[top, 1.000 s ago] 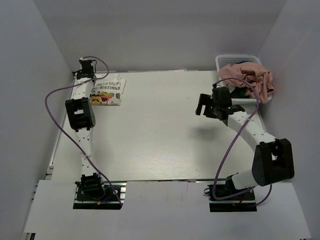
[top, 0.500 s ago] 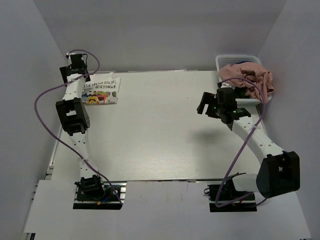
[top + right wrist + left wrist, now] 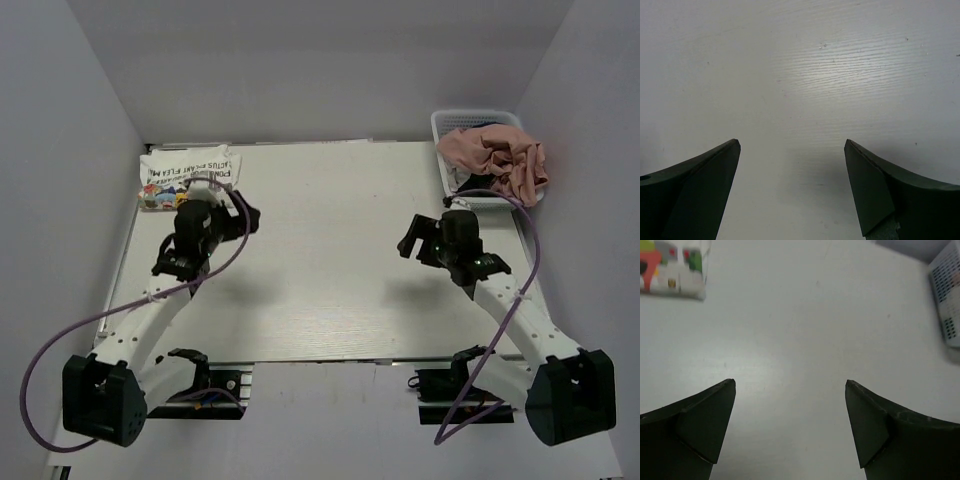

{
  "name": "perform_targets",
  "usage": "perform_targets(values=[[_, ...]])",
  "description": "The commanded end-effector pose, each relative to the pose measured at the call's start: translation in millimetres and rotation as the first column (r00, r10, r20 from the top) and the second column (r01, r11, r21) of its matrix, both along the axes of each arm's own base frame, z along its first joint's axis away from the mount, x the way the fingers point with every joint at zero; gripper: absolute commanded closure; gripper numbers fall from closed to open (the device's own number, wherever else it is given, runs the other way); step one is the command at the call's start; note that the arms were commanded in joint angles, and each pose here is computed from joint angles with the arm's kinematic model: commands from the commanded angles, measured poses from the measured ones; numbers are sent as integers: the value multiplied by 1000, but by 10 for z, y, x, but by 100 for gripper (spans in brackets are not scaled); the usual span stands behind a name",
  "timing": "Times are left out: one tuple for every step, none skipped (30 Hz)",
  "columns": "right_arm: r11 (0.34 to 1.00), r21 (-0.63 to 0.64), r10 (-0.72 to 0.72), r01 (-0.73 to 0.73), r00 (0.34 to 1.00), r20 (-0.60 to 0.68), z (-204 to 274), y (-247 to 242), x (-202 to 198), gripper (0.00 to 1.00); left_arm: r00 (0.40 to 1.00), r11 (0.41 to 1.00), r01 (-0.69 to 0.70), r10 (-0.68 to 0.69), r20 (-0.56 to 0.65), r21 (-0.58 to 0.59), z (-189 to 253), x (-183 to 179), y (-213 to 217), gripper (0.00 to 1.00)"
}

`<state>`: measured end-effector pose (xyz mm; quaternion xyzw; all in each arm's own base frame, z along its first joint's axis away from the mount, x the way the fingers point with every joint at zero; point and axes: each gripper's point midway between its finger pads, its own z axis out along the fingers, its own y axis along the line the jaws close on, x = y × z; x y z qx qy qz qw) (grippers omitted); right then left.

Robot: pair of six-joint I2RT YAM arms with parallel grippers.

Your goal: Fold and stack the t-shirts

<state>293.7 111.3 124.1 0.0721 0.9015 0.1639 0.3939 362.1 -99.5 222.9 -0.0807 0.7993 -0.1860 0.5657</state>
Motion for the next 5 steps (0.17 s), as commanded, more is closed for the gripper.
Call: perform_targets(values=[[999, 33, -5, 1, 992, 124, 209, 1, 48, 10, 994, 999, -33, 30, -101, -30, -411, -242, 13, 0], [999, 34, -12, 7, 991, 131, 211, -11, 51, 10, 994, 999, -32, 30, -103, -25, -386, -309, 15, 0], [999, 32, -12, 8, 990, 140, 227, -17, 47, 10, 994, 1000, -15, 13, -109, -21, -384, -355, 2, 0], [999, 31, -19, 15, 989, 144, 214, -37, 31, 10, 993, 1000, -15, 13, -115, -19, -402, -398, 13, 0], [999, 43, -23, 16, 987, 162, 254, -30, 39, 10, 993, 1000, 5, -8, -121, -22, -435, -460, -26, 0]])
